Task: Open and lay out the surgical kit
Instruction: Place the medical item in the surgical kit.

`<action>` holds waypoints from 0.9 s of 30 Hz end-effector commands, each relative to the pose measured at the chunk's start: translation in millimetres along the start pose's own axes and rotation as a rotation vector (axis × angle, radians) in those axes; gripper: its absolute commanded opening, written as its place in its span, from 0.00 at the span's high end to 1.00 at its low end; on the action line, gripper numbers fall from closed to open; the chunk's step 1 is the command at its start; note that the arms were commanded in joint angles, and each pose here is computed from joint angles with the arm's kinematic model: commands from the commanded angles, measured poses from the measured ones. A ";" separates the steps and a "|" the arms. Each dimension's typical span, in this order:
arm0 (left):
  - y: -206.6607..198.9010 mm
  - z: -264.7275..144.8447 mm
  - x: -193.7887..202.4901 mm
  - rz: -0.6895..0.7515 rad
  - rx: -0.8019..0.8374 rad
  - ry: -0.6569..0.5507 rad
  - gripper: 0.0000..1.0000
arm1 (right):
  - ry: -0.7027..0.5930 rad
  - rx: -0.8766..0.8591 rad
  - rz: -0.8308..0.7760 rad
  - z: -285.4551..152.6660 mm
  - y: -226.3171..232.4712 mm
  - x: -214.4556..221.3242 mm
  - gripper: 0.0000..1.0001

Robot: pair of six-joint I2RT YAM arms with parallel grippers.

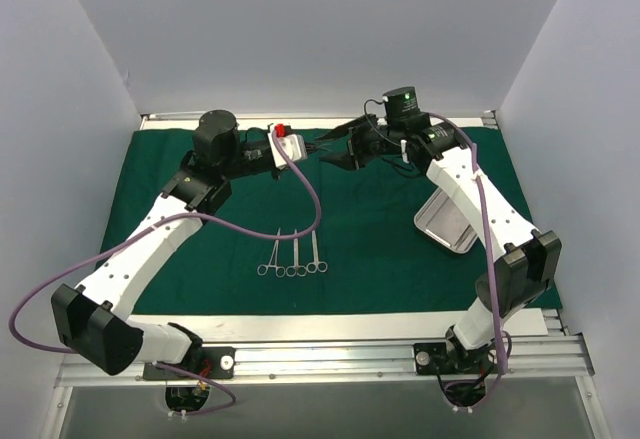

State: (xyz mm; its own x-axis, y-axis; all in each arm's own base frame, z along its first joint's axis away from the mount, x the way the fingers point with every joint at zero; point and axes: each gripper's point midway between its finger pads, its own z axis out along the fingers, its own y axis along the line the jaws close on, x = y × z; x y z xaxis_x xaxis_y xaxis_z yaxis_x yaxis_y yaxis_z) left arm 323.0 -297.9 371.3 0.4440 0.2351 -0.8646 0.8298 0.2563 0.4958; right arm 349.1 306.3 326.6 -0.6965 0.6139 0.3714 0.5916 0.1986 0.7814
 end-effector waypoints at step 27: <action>32.7 -71.4 22.8 -0.753 -0.340 -0.029 0.03 | -0.131 0.216 -0.441 18.1 -55.1 -84.1 1.00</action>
State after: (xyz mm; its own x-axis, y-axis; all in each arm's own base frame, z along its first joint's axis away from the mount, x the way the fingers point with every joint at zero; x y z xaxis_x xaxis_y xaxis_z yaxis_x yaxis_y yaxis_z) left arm 338.0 -242.4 347.9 -0.0166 0.0730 -0.9972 0.8591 0.5112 0.0231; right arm 376.1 278.0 292.9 -0.7456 0.6417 0.1800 0.4843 0.3363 0.8077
